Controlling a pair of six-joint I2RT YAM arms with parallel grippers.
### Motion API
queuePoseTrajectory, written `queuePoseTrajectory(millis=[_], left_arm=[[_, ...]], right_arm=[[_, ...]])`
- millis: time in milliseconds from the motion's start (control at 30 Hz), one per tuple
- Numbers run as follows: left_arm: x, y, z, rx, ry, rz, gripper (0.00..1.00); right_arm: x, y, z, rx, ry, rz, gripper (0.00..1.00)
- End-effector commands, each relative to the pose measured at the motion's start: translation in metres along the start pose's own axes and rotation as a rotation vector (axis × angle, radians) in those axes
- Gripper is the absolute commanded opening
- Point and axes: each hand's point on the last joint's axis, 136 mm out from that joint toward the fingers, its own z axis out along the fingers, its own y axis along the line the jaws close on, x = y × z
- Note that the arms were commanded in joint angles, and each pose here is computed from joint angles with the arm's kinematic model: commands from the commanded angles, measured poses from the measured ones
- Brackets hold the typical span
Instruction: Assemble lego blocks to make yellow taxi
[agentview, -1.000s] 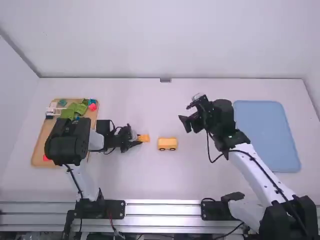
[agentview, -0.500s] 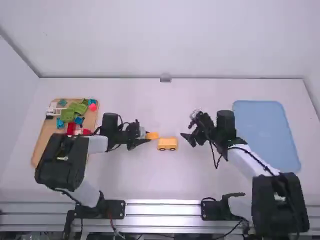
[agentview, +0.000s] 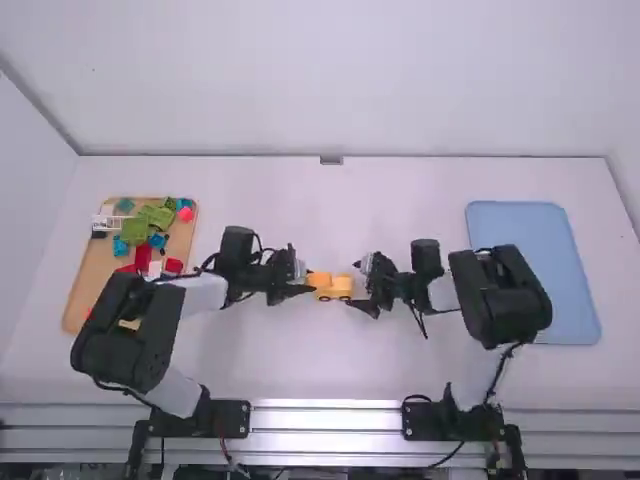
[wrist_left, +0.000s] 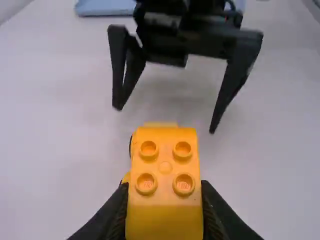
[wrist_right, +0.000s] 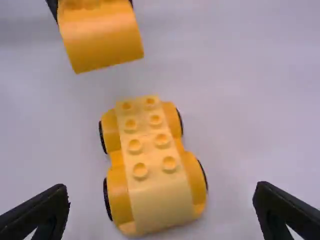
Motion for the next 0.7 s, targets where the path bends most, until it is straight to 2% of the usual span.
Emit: queuePoseTrajectory(millis=[0,300,333,400,433,500,667], left_arm=[[-0.007,-0.007,-0.001,0.026,-0.031,-0.006,0.15],[-0.008,-0.005,-0.001,0.02,-0.032,-0.068,0.14],[-0.007,-0.006,-0.001,0.023,-0.03,-0.073,0.14],[-0.006,-0.006,-0.001,0.022,-0.025,-0.078,0.13],[-0.005,-0.005,-0.001,0.02,-0.022,-0.078,0.12],[0.001,-0.002,0.001,-0.002,0.006,-0.078,0.1],[0.01,0.0,0.007,0.006,-0.003,-0.078,0.09]], right_arm=[[-0.007,-0.001,0.011,-0.05,-0.04,-0.088,0.98],[0.004,-0.003,0.033,-0.098,-0.036,-0.08,1.0],[0.005,-0.002,0.035,-0.103,-0.034,-0.082,0.96],[0.007,0.002,0.038,-0.118,-0.034,-0.093,0.84],[0.007,0.003,0.038,-0.119,-0.034,-0.092,0.82],[0.008,0.004,0.037,-0.119,-0.031,-0.086,0.68],[0.011,0.007,0.036,-0.121,-0.029,-0.08,0.45]])
